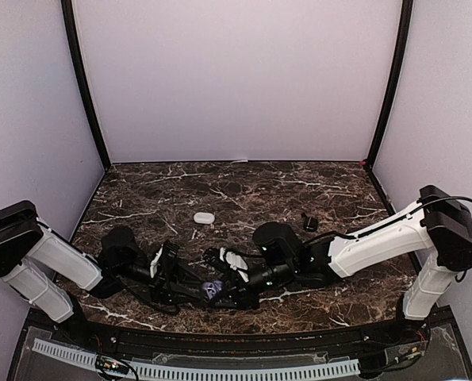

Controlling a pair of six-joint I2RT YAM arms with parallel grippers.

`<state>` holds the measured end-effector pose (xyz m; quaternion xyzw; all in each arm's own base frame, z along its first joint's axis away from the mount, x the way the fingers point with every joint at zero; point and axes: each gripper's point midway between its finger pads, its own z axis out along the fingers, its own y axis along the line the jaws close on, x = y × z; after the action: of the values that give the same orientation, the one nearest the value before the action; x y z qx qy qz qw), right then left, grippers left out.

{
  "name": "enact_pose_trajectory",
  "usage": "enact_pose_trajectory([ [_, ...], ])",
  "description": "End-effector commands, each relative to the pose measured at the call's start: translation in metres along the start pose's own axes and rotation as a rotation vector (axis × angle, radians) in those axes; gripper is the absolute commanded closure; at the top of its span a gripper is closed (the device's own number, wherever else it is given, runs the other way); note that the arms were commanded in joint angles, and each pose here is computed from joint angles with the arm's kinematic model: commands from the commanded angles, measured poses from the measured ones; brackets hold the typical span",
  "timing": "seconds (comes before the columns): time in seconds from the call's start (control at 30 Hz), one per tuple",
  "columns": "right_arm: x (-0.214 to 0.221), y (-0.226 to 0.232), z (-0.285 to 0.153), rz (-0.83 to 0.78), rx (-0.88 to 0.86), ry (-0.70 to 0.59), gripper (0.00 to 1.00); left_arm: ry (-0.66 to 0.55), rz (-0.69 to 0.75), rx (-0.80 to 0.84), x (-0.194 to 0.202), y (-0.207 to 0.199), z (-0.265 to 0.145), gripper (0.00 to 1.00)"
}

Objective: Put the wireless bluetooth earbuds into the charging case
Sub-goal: Close the charging case with the earbuds.

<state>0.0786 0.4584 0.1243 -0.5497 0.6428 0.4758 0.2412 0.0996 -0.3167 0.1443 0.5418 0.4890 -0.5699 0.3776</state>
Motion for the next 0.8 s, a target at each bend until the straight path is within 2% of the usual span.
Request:
enact_pose_trajectory([
  [0.0, -0.015, 0.012, 0.002, -0.051, -0.052, -0.026, 0.76, 0.000, 0.004, 0.093, -0.001, -0.011, 0.002, 0.55],
  [0.2, -0.014, 0.010, 0.002, -0.052, -0.039, -0.024, 0.75, 0.044, -0.052, 0.064, 0.010, 0.002, 0.007, 0.58],
  [0.27, -0.015, 0.008, 0.002, -0.051, -0.030, -0.025, 0.75, 0.054, -0.064, 0.038, 0.012, 0.008, 0.009, 0.66],
  [0.37, -0.014, 0.006, 0.002, -0.045, -0.017, -0.023, 0.72, 0.072, -0.072, -0.007, 0.015, 0.017, 0.009, 0.85],
  [0.43, -0.015, 0.005, 0.000, -0.047, -0.008, -0.028, 0.67, 0.080, -0.071, -0.039, 0.017, 0.022, 0.009, 0.91],
  [0.63, -0.010, 0.012, -0.009, -0.060, -0.021, -0.046, 0.52, 0.088, -0.045, -0.126, 0.017, 0.033, 0.005, 0.94],
  [0.77, -0.008, 0.016, -0.014, -0.064, -0.027, -0.049, 0.48, 0.094, -0.046, -0.155, 0.018, 0.038, 0.004, 0.95],
])
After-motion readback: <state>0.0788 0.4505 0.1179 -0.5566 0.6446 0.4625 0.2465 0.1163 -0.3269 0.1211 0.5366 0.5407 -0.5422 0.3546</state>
